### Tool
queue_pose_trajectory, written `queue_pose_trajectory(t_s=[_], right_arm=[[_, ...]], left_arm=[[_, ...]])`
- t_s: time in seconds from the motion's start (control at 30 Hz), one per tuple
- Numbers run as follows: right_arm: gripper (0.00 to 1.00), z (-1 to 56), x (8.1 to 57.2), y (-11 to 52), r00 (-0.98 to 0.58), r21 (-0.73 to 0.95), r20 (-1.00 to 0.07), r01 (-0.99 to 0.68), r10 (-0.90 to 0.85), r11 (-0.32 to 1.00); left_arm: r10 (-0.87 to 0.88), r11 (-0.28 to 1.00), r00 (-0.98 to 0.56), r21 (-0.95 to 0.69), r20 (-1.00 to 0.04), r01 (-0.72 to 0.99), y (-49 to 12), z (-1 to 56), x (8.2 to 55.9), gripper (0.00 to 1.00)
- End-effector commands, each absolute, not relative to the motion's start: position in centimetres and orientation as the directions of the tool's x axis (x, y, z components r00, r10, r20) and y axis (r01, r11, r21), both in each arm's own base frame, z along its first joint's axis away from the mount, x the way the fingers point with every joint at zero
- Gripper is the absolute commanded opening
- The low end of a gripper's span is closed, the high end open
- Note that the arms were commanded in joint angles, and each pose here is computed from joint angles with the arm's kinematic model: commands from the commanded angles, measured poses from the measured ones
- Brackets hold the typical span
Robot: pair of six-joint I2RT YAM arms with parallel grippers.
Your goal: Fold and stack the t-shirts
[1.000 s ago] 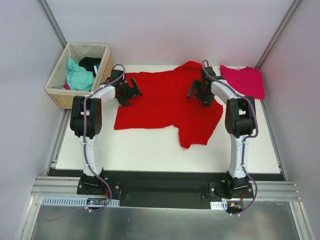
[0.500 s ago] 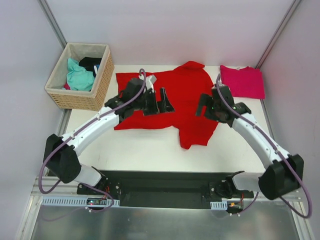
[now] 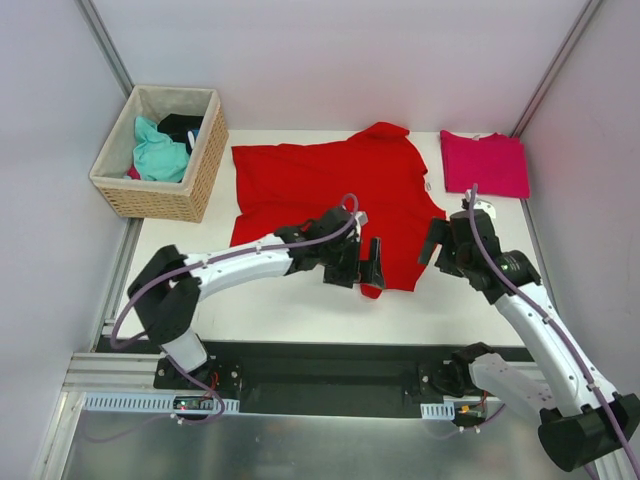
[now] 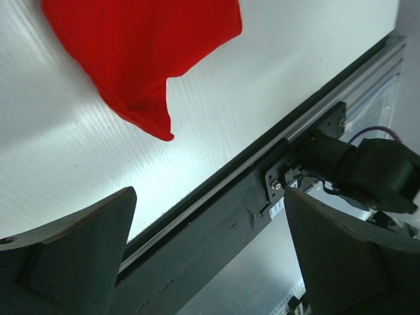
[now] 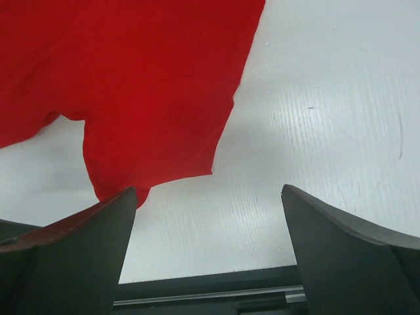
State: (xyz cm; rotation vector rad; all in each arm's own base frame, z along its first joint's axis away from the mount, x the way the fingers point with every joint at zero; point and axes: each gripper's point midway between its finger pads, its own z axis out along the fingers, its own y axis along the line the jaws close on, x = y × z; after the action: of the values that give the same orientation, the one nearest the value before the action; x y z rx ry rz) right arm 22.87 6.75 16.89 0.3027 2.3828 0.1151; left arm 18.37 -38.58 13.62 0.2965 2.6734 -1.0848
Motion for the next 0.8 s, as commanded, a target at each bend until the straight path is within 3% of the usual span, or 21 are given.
queue_pose_trajectory(t_s=[0.0, 0.07, 0.2, 0.5, 0.77], right_arm=[[0.96, 17.1, 22.0, 4.9, -0.708, 0.104, -0.667, 0.219, 0.232, 0.97], [0.96, 16.9, 21.7, 4.5, -0.712, 0.094, -0.664, 0.225, 0.23, 0.97], [0.96, 17.2, 21.5, 4.1, -0.699, 0.103, -0.673, 0.234, 0.241, 0.967], [0.96, 16.6, 21.6, 4.0, -0.707, 0.109, -0.663, 0.232, 0.245, 0.967], [0.96, 16.0, 21.6, 4.1, -0.715, 0.115, -0.654, 0.227, 0.246, 0.967]], left_arm=[[0.127, 0.693, -0.964, -0.674, -0.235, 0.256, -41.6, 12.1, 16.6, 0.94], [0.14, 0.704, -0.967, -0.666, -0.211, 0.247, -42.0, 11.0, 15.7, 0.92], [0.123, 0.758, -0.979, -0.622, -0.16, 0.197, -41.4, 7.9, 15.4, 0.73], [0.069, 0.815, -0.979, -0.555, -0.192, 0.166, -41.0, 5.6, 18.4, 0.68], [0.012, 0.845, -0.976, -0.52, -0.218, 0.127, -39.4, 5.3, 22.8, 0.56]])
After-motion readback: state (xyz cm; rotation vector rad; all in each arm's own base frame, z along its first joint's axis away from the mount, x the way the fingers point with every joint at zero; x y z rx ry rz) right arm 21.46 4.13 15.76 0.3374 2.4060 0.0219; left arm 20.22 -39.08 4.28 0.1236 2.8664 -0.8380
